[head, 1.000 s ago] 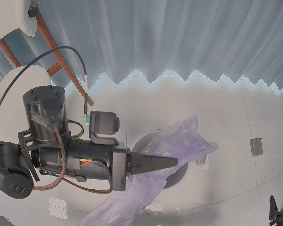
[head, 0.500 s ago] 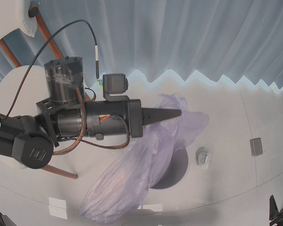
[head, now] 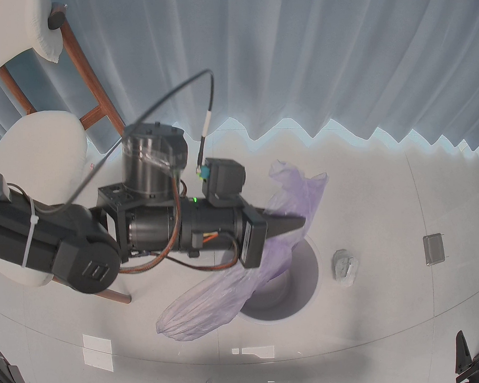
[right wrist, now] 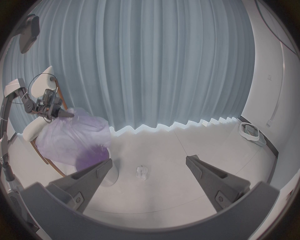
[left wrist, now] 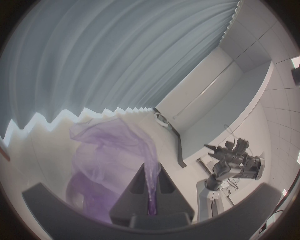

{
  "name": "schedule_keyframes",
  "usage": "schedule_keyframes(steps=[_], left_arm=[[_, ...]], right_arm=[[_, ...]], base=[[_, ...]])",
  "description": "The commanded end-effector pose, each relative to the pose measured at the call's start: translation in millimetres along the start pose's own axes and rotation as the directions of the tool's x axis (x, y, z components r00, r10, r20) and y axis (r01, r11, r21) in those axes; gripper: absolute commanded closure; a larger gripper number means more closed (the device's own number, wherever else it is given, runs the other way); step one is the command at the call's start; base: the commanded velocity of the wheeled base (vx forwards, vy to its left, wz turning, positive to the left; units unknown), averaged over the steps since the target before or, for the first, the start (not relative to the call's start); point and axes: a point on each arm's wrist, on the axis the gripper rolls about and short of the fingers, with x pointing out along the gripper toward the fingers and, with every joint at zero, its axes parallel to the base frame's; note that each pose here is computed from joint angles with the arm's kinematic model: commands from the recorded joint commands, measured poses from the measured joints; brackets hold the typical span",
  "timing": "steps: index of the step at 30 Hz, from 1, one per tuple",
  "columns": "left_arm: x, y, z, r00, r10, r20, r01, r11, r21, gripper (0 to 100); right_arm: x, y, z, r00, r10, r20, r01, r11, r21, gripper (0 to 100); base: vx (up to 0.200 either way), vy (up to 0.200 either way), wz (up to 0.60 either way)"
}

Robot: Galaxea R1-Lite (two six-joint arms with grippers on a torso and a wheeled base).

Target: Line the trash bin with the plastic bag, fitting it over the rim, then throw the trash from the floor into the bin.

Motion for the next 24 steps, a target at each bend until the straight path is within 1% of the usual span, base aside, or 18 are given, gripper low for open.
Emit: schedule_keyframes(steps=[1, 2, 4, 5, 8, 11, 12, 13, 15, 16, 17, 18, 19, 20, 21, 22, 23, 24], left_arm=[[2, -12, -40, 0.992, 0.021, -0.123, -0.024, 1.000, -0.019, 100], [1, -12, -41, 0.992, 0.026, -0.127, -0.028, 1.000, -0.014, 100], [-5, -15, -56, 0.984, 0.048, -0.172, -0.047, 0.999, 0.006, 100], [-5, -15, -56, 0.984, 0.048, -0.172, -0.047, 0.999, 0.006, 100], [-10, -14, -68, 0.976, 0.057, -0.210, -0.049, 0.998, 0.044, 100], [-10, -12, -66, 0.977, 0.063, -0.205, -0.049, 0.996, 0.073, 100], [-8, -11, -62, 0.979, 0.063, -0.193, -0.045, 0.994, 0.098, 100], [-5, -8, -53, 0.984, 0.068, -0.163, -0.044, 0.988, 0.149, 100], [-1, 1, -46, 0.986, 0.087, -0.139, -0.054, 0.973, 0.226, 100], [0, 7, -44, 0.985, 0.108, -0.133, -0.067, 0.958, 0.277, 100], [0, 7, -44, 0.985, 0.108, -0.133, -0.067, 0.958, 0.277, 100], [-1, 19, -45, 0.970, 0.200, -0.136, -0.133, 0.910, 0.394, 100], [-2, 17, -48, 0.960, 0.239, -0.147, -0.152, 0.883, 0.444, 100], [-3, 10, -57, 0.953, 0.246, -0.179, -0.136, 0.872, 0.470, 100], [-1, -13, -69, 0.956, 0.195, -0.219, -0.067, 0.873, 0.484, 100], [-2, -31, -76, 0.957, 0.159, -0.242, -0.025, 0.878, 0.479, 100], [-3, -47, -83, 0.956, 0.123, -0.268, 0.014, 0.889, 0.458, 100], [-6, -59, -92, 0.950, 0.093, -0.299, 0.043, 0.906, 0.420, 100]], right_arm=[[0, 0, -5, 1.000, 0.001, 0.000, -0.001, 1.000, 0.000, 0], [0, 0, -5, 1.000, 0.001, 0.000, -0.001, 1.000, 0.000, 0], [0, 0, -5, 1.000, 0.001, 0.000, -0.001, 1.000, 0.000, 0], [0, 0, -5, 1.000, 0.001, 0.000, -0.001, 1.000, 0.000, 0], [0, 0, -5, 1.000, -0.002, 0.000, 0.002, 1.000, 0.000, 0], [0, 0, -5, 1.000, 0.001, -0.001, -0.001, 1.000, 0.000, 0], [0, 0, -5, 1.000, -0.001, -0.001, 0.001, 1.000, 0.000, 0], [0, 0, -5, 1.000, -0.002, 0.000, 0.002, 1.000, 0.000, 0], [0, 0, -5, 1.000, 0.000, 0.000, 0.000, 1.000, 0.000, 0], [0, 0, -5, 1.000, 0.000, 0.000, 0.000, 1.000, 0.000, 0], [0, 0, -5, 1.000, 0.000, 0.000, 0.000, 1.000, 0.000, 0], [0, 0, -5, 1.000, 0.000, 0.000, 0.000, 1.000, 0.000, 0], [0, 0, -5, 1.000, -0.001, -0.001, 0.001, 1.000, 0.000, 0], [0, 0, -5, 1.000, 0.000, 0.000, 0.000, 1.000, 0.000, 0], [0, 0, -5, 1.000, 0.000, 0.000, 0.000, 1.000, 0.000, 0], [0, 0, -5, 1.000, 0.001, 0.000, -0.001, 1.000, 0.000, 0], [0, 0, -5, 1.000, -0.002, 0.000, 0.002, 1.000, 0.000, 0], [0, 0, -5, 1.000, -0.001, -0.001, 0.001, 1.000, 0.000, 0]], base=[[0.000, 0.000, 0.00], [0.000, 0.000, 0.00], [0.000, 0.000, 0.00], [0.000, 0.000, 0.00], [0.000, 0.000, 0.00], [0.000, 0.000, 0.00], [0.000, 0.000, 0.00], [0.000, 0.000, 0.00], [0.000, 0.000, 0.00], [0.000, 0.000, 0.00], [0.000, 0.000, 0.00], [0.000, 0.000, 0.00], [0.000, 0.000, 0.00], [0.000, 0.000, 0.00], [0.000, 0.000, 0.00], [0.000, 0.000, 0.00], [0.000, 0.000, 0.00], [0.000, 0.000, 0.00]])
